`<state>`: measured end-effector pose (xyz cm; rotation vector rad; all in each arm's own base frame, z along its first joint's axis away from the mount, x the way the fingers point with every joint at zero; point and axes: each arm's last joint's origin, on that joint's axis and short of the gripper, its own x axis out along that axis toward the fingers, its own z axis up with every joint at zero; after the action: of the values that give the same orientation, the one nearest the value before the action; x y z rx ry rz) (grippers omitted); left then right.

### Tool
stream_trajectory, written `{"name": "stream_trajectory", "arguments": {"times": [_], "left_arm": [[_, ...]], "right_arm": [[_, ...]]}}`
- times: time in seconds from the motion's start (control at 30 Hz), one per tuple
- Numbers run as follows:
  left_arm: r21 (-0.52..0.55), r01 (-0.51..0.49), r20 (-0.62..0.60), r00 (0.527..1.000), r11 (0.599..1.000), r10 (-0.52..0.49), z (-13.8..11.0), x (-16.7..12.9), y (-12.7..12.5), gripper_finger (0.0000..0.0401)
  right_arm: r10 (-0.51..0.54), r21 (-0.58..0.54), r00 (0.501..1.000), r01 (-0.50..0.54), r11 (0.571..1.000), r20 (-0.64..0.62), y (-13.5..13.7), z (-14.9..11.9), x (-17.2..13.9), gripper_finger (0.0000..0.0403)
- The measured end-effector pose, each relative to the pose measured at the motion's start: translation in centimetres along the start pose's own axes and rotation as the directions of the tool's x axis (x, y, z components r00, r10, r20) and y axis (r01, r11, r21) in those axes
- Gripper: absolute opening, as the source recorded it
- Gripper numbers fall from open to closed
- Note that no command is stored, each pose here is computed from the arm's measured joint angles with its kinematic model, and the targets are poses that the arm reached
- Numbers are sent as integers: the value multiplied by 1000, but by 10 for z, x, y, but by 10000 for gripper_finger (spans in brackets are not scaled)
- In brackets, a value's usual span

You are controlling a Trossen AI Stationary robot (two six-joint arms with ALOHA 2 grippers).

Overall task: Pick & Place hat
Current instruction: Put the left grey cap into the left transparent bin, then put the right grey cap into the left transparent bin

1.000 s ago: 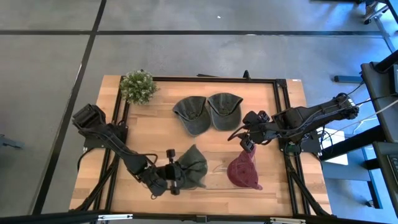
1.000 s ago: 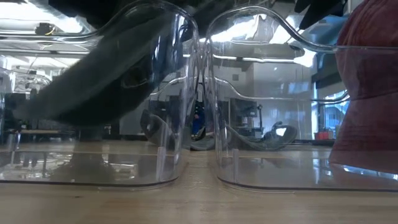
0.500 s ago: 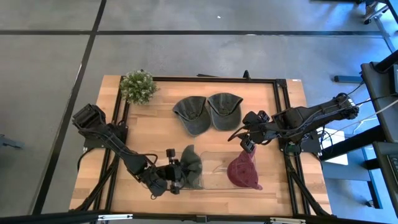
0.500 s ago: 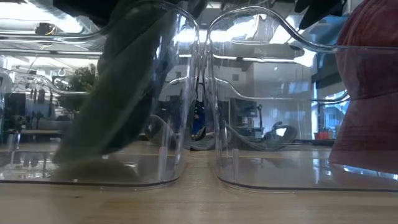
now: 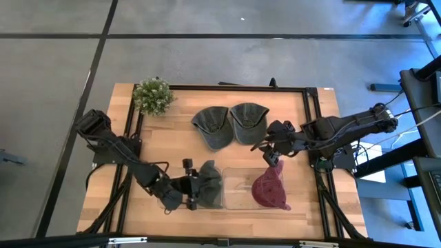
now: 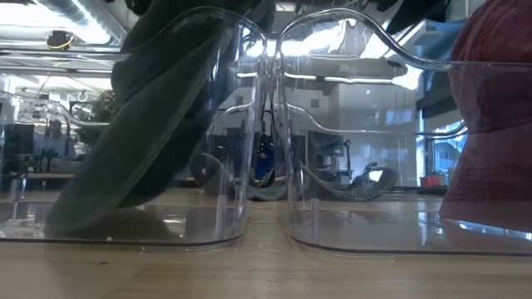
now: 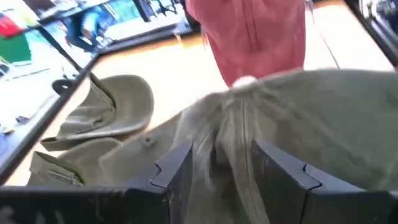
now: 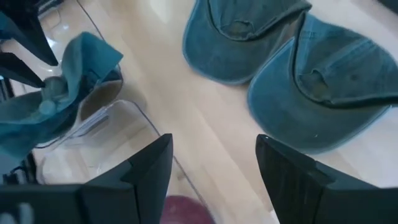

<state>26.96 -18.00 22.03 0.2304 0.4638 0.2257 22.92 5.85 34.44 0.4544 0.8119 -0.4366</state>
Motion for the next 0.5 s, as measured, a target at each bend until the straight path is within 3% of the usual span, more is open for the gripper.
{"name": "stream_trajectory", "arguments": {"times": [0.13,0.23,0.5], "left_arm": [[-10,-3,0,1000,1000,3,4,-1,6,155],[-49,-11,42,999,999,13,16,-14,18,155],[-159,17,135,991,987,4,46,-67,73,154]], "right_arm": [[-19,1,1000,19,1000,8,-5,5,3,232],[-40,68,999,40,997,8,-13,13,6,232],[-60,200,997,51,978,41,-42,42,17,232]]}}
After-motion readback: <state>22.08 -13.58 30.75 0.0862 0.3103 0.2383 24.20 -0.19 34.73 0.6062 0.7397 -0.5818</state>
